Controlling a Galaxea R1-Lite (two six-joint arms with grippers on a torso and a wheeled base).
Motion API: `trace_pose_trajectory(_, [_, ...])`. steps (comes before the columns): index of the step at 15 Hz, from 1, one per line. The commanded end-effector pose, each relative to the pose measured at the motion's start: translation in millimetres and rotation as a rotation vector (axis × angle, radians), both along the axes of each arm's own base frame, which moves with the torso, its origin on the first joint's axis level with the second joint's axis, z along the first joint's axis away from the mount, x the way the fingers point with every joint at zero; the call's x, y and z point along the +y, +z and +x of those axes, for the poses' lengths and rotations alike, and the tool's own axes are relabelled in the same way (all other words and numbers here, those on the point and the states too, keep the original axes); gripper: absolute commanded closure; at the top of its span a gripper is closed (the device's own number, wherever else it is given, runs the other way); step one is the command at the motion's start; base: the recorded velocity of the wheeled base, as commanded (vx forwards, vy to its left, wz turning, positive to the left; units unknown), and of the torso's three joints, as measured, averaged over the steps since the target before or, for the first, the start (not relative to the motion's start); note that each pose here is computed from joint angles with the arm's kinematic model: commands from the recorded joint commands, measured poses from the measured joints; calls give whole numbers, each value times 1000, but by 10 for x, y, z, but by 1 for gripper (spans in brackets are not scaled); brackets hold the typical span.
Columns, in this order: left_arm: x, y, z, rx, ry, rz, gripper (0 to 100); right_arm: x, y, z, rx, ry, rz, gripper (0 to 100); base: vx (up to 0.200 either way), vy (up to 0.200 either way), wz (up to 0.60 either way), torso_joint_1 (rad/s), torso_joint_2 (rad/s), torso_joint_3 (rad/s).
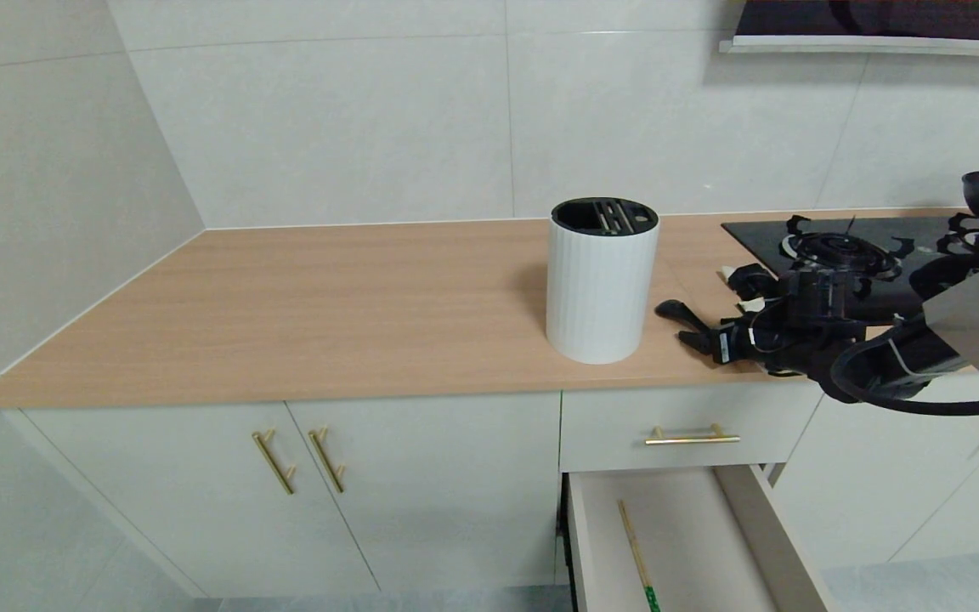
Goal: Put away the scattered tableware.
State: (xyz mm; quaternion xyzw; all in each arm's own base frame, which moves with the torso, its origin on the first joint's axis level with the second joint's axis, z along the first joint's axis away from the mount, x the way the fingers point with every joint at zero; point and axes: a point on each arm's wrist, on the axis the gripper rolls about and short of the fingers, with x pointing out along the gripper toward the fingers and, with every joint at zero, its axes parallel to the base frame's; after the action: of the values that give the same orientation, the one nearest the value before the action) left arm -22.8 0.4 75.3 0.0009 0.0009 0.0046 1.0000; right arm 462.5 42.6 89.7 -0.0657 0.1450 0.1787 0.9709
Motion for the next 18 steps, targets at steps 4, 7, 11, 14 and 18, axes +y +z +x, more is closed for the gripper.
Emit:
trace_pose_trajectory(4, [0, 0, 0, 0, 0, 0, 0, 2, -9, 20, -3, -5, -1, 100, 0, 0, 0, 0, 0, 0])
trace_pose_trajectory(7, [0, 0, 0, 0, 0, 0, 0, 1, 19, 9, -8, -5, -1, 100, 0, 0, 0, 0, 0, 0])
trace_pose_trajectory(11, [0, 0, 0, 0, 0, 0, 0, -1, 183, -38, -35, -31, -2, 100, 0, 0, 0, 0, 0, 0])
trace_pose_trajectory(14, [0, 0, 0, 0, 0, 0, 0, 1, 461, -219, 6, -110, 11, 100, 0, 0, 0, 0, 0, 0])
trace_pose_trajectory(18, [0, 0, 0, 0, 0, 0, 0, 76, 722, -670, 39, -215, 66, 100, 0, 0, 0, 0, 0, 0])
